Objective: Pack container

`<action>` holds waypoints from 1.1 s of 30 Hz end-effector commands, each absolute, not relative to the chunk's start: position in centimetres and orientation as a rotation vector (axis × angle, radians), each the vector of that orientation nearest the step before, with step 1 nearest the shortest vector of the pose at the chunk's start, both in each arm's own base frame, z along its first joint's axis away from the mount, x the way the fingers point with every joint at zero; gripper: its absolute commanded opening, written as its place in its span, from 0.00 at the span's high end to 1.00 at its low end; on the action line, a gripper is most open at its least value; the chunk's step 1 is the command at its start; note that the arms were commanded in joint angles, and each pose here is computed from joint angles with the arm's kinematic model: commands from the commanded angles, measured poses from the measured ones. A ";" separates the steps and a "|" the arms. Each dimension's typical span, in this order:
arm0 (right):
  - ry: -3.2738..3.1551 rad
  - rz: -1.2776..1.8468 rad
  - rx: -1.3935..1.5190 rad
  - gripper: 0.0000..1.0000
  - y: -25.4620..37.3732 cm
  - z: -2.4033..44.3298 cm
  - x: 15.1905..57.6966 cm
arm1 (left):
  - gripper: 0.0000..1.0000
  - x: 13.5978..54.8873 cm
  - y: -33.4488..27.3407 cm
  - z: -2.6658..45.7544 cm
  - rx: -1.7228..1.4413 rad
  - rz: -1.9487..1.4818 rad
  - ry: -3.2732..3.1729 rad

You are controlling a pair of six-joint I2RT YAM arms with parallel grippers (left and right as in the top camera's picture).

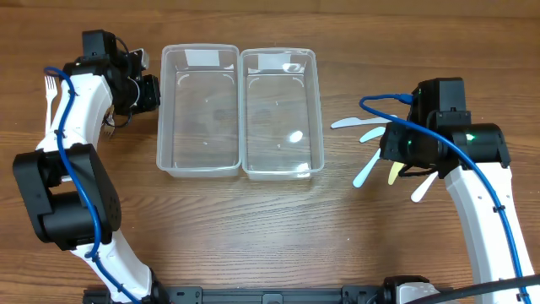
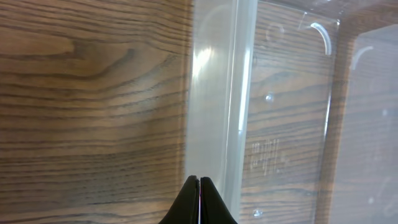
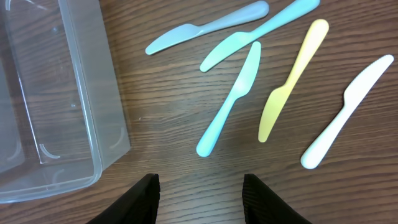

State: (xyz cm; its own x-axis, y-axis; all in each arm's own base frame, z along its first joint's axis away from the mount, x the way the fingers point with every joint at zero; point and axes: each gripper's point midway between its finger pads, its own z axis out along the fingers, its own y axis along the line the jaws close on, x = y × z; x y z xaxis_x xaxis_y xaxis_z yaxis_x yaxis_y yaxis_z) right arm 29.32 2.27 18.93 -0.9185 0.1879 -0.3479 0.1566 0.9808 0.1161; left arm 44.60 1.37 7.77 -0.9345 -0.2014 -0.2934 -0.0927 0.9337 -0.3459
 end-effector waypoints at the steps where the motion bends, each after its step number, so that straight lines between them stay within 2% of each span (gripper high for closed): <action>1: 2.724 0.107 0.242 0.48 2.0 20.0 29.9 | 0.96 45.3 0.5 9.1 -0.151 -0.528 2.723; 4: 2.724 0.104 0.231 0.47 2.0 20.0 29.9 | 0.91 45.5 1.5 10.2 -0.170 -0.444 2.716; 8: 2.724 0.103 0.232 0.46 2.0 20.0 29.9 | 0.86 45.2 5.3 13.7 -0.237 -0.135 2.707; 9: 2.725 0.104 0.231 0.46 2.0 20.0 29.9 | 0.80 44.9 6.5 15.0 -0.257 -0.035 2.703; 10: 2.724 0.104 0.231 0.43 2.0 20.0 29.9 | 0.66 44.4 7.5 16.3 -0.274 0.050 2.699; 14: 2.724 0.104 0.231 0.42 2.0 20.0 29.9 | 0.39 41.8 10.1 21.0 -0.315 0.263 2.683; 16: 2.725 0.103 0.228 0.42 2.0 20.0 29.9 | 0.34 40.4 10.4 22.0 -0.312 0.278 2.695; 21: 2.725 0.103 0.227 0.42 2.0 20.0 29.9 | 0.34 35.9 12.5 22.1 -0.421 0.293 2.798; 25: 2.726 0.104 0.228 0.41 2.0 20.0 29.9 | 0.29 33.7 15.9 22.8 -0.701 0.223 2.735; 29: 2.725 0.104 0.227 0.41 2.0 20.0 29.9 | 0.18 33.9 18.4 23.2 -0.813 0.090 2.632; 33: 2.726 0.105 0.228 0.41 2.0 20.0 29.9 | 0.16 35.8 18.9 21.7 -0.711 0.071 2.656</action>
State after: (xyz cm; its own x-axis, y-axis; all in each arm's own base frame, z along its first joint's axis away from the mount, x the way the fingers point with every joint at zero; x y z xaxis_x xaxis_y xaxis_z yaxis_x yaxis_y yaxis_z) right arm 29.33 2.23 18.93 -0.9204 0.1733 -0.3505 0.1438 0.9836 0.1087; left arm 33.70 20.13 22.38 -0.7650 -0.5230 -0.3759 -0.5677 0.8232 0.0099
